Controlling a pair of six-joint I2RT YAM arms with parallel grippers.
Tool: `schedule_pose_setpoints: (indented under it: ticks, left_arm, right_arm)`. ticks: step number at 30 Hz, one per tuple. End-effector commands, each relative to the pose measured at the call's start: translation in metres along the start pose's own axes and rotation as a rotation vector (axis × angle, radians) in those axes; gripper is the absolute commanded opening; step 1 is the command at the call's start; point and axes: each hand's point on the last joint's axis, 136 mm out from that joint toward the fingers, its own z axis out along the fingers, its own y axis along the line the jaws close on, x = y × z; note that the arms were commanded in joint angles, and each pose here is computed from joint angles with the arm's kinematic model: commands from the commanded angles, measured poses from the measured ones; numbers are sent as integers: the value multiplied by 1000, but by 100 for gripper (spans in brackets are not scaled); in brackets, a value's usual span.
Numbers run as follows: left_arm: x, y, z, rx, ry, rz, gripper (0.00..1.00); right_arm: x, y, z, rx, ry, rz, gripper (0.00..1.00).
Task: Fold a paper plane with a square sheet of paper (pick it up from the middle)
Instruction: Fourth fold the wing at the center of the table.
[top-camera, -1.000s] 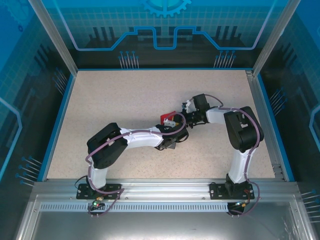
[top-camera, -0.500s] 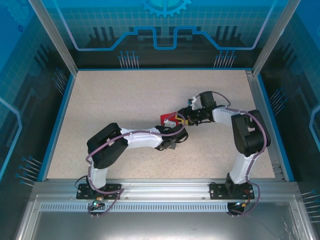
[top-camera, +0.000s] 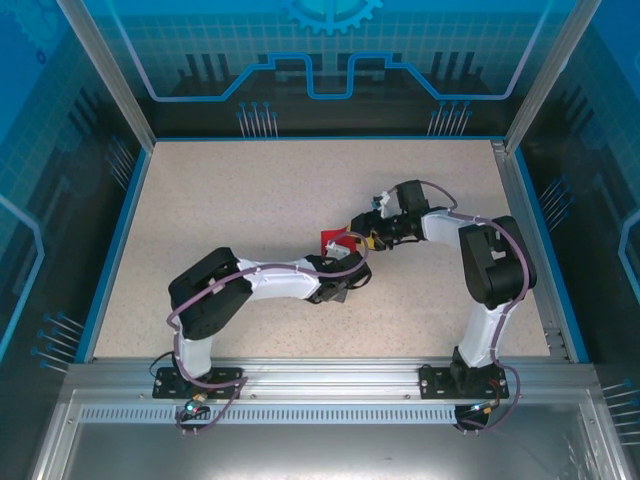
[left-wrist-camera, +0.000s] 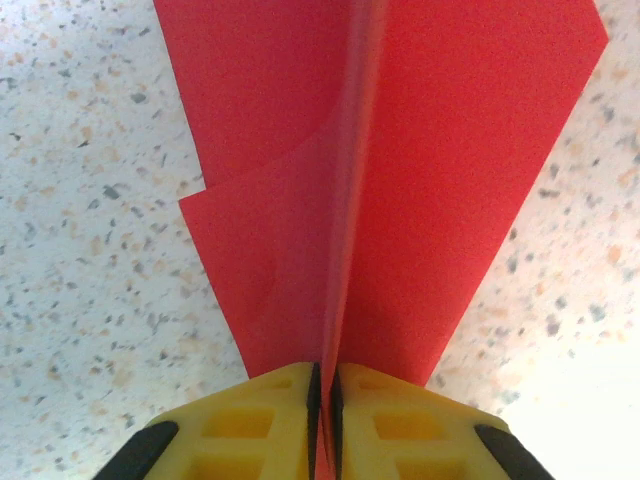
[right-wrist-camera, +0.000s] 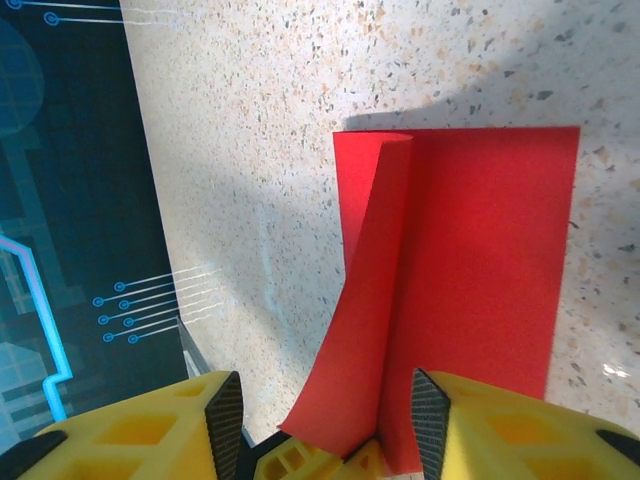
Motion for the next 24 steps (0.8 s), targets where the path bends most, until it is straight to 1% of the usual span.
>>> schedule_pose_setpoints:
  ticks: [1,5,7,9,10,13,16,20,24]
  left_arm:
    - [-1,9,-12,-4,-39,68,15]
    - [-1,10,-14,0,-46,97,17]
    - [-1,8,-13,7,-43,94,23]
    - [-2,4,-15,29,-44,77,29]
    - [-2,1,-15,49,-42,70,31]
    - [-2,-8,-17,98,-37,49,36]
    - [-2,-13,-19,131,-30,36,37]
    - [-2,-8,-18,106,-30,29,37]
    - [-2,-2,-19,88,-28,21,37]
  right_arm:
    - [5,3,-9,12,-9,16,51]
    - [8,7,-15,-6,-6,13,52]
    - [11,10,-17,-14,-4,14,54]
    - [14,13,-20,-15,-8,8,57]
    - [15,12,-20,-11,-7,12,59]
    - [19,15,-19,-27,9,20,61]
    - [25,14,-15,-20,32,23,62]
    - [27,7,-7,-10,47,35,62]
    - [25,-7,-13,89,17,24,62]
